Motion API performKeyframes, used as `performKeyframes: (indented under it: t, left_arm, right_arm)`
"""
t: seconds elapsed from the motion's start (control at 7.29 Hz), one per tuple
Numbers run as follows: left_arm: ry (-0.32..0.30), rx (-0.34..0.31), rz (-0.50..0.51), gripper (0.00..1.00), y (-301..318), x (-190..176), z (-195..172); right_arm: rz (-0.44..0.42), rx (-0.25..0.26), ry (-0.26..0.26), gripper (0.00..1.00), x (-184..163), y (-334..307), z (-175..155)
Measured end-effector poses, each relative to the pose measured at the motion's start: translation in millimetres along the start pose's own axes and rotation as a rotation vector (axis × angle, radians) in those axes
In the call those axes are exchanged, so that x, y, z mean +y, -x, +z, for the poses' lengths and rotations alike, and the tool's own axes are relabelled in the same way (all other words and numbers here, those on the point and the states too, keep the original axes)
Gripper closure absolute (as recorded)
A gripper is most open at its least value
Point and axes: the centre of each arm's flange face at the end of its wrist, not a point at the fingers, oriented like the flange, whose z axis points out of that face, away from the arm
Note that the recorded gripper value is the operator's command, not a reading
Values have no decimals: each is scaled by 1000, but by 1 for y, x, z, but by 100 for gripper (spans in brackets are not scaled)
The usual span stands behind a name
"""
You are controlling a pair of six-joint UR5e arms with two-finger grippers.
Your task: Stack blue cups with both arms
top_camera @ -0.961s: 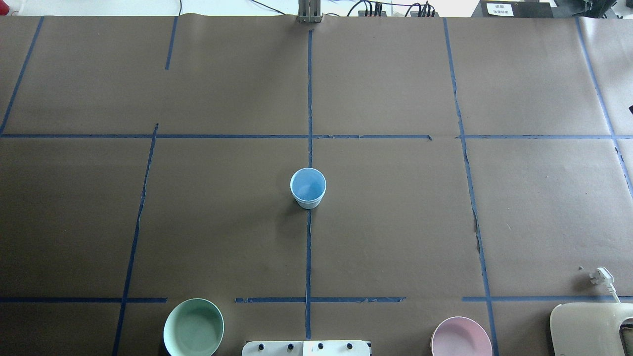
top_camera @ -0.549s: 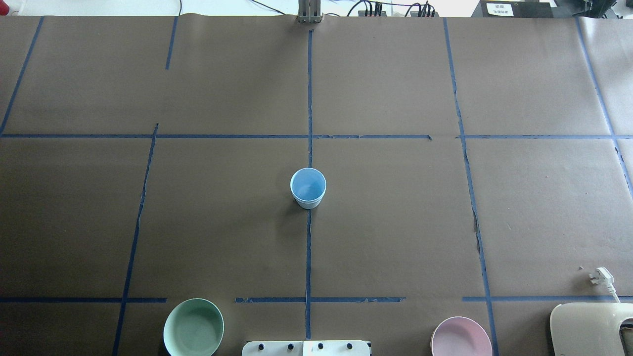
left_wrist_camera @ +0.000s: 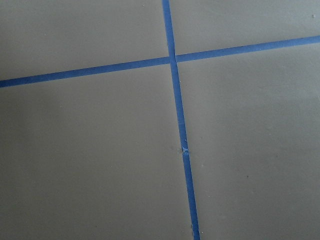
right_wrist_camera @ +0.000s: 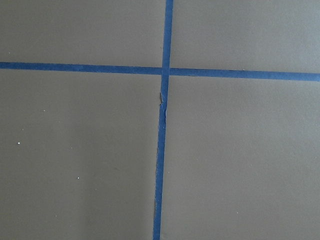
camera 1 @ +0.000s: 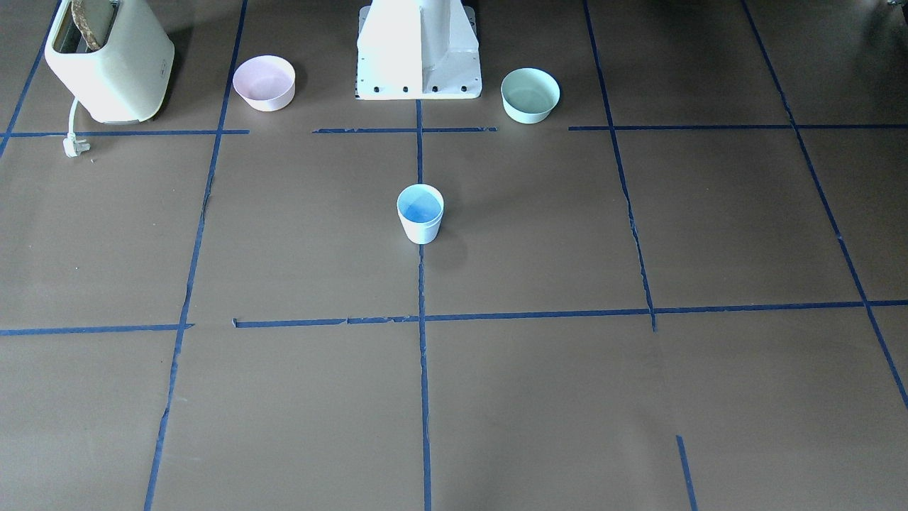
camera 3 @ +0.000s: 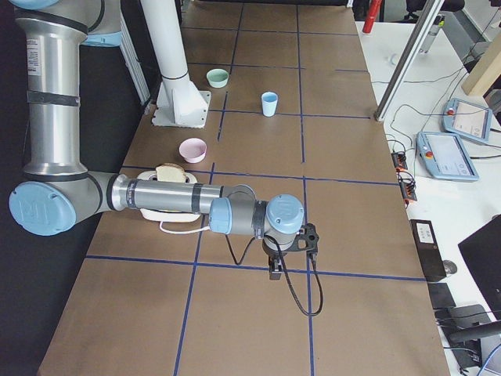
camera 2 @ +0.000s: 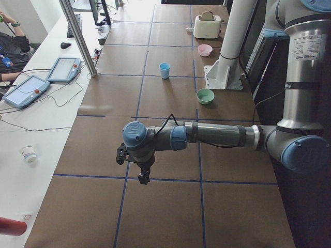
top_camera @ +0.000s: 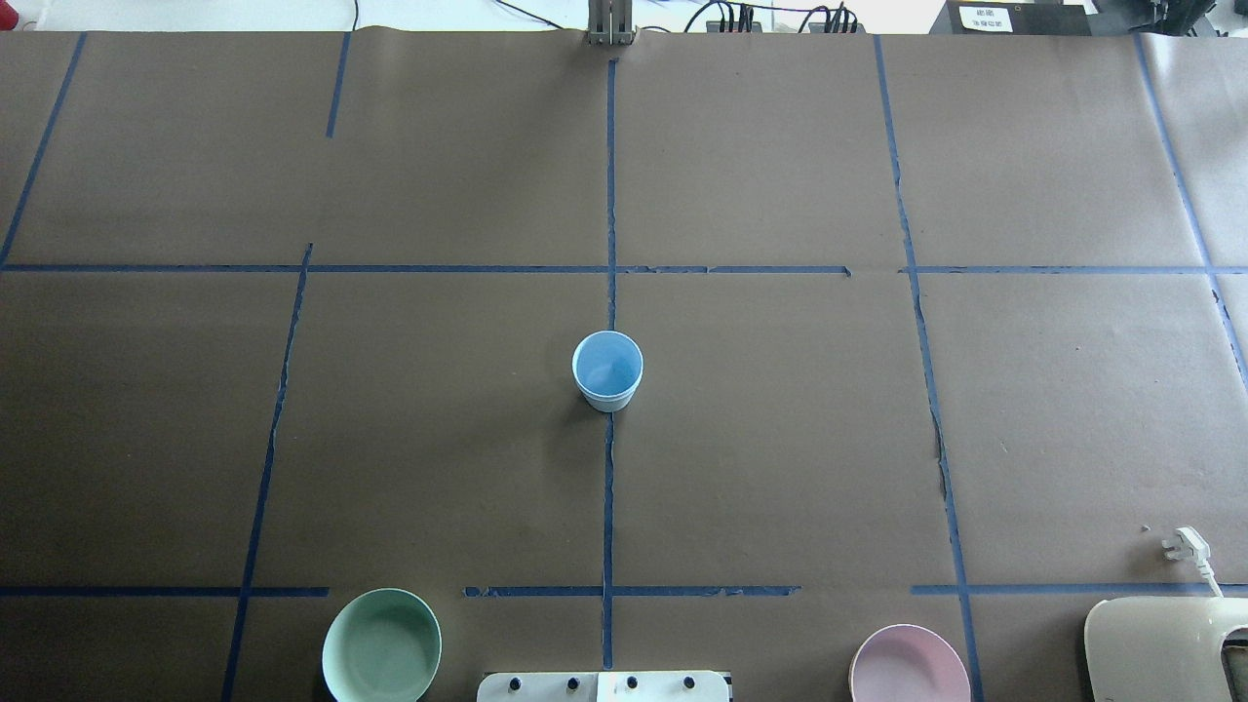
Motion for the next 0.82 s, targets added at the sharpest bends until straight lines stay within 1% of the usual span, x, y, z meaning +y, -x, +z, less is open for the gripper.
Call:
performKeyframes:
  t: [0.27,0.82]
  left_arm:
    - [-1,-3,3,0,-1,0,-1]
    - [0,-6,5,0,0,0,-1]
  right_arm:
    - [4,1,-15,0,4,-2,-7]
    - [8,2,-21,0,5,-4,-10]
